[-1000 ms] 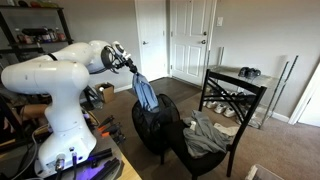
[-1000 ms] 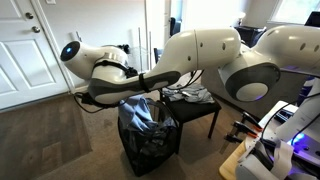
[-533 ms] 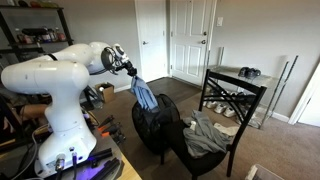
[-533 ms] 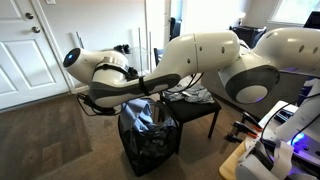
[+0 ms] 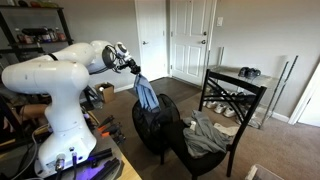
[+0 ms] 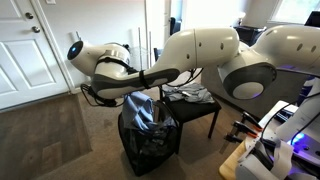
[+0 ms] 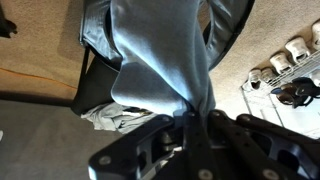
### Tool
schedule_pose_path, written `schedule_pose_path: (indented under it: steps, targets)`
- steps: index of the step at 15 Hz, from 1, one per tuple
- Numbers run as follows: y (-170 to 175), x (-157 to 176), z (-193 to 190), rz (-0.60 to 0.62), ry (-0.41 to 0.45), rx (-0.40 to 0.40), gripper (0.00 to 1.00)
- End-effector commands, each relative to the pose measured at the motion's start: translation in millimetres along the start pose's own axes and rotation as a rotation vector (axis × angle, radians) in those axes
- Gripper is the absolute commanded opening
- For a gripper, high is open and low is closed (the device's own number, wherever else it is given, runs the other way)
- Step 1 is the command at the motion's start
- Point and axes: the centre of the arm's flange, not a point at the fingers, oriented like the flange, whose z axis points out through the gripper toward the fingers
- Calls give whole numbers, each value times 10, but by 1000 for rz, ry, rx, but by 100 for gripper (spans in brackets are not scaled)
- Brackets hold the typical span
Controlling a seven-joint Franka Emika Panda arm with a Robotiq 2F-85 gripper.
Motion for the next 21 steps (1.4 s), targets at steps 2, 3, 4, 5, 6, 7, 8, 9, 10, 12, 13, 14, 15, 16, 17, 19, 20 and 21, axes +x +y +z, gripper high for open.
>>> schedule_pose_path:
  steps: [2, 3, 4, 5, 6, 7, 8, 9, 10, 12, 13, 14, 15, 16, 17, 19, 20, 21]
  targets:
    - [516, 593, 112, 30, 0, -37, 4]
    - [517, 618, 146, 36, -3, -46, 4]
    - [527, 629, 180, 49, -4, -55, 4]
    - [532, 645, 206, 55, -4, -65, 4]
    - [539, 654, 229, 64, -6, -70, 28]
    - [544, 664, 244, 65, -4, -77, 30]
    - [544, 678, 253, 63, 0, -78, 36]
    - [546, 686, 257, 59, 4, -82, 42]
    - [548, 693, 252, 54, 8, -83, 48]
    - [550, 699, 223, 26, 7, -57, 62]
    - [546, 703, 197, 11, 5, -20, 67]
    - [483, 673, 171, -6, -4, 4, 75]
    - [407, 634, 149, -17, -7, 43, 80]
    - [340, 607, 130, -21, -11, 53, 88]
    - [291, 585, 114, -20, -16, 77, 93]
    - [229, 549, 102, -4, -22, 45, 99]
    - [217, 531, 118, -1, -25, 28, 100]
    - [221, 529, 121, 3, -27, 14, 100]
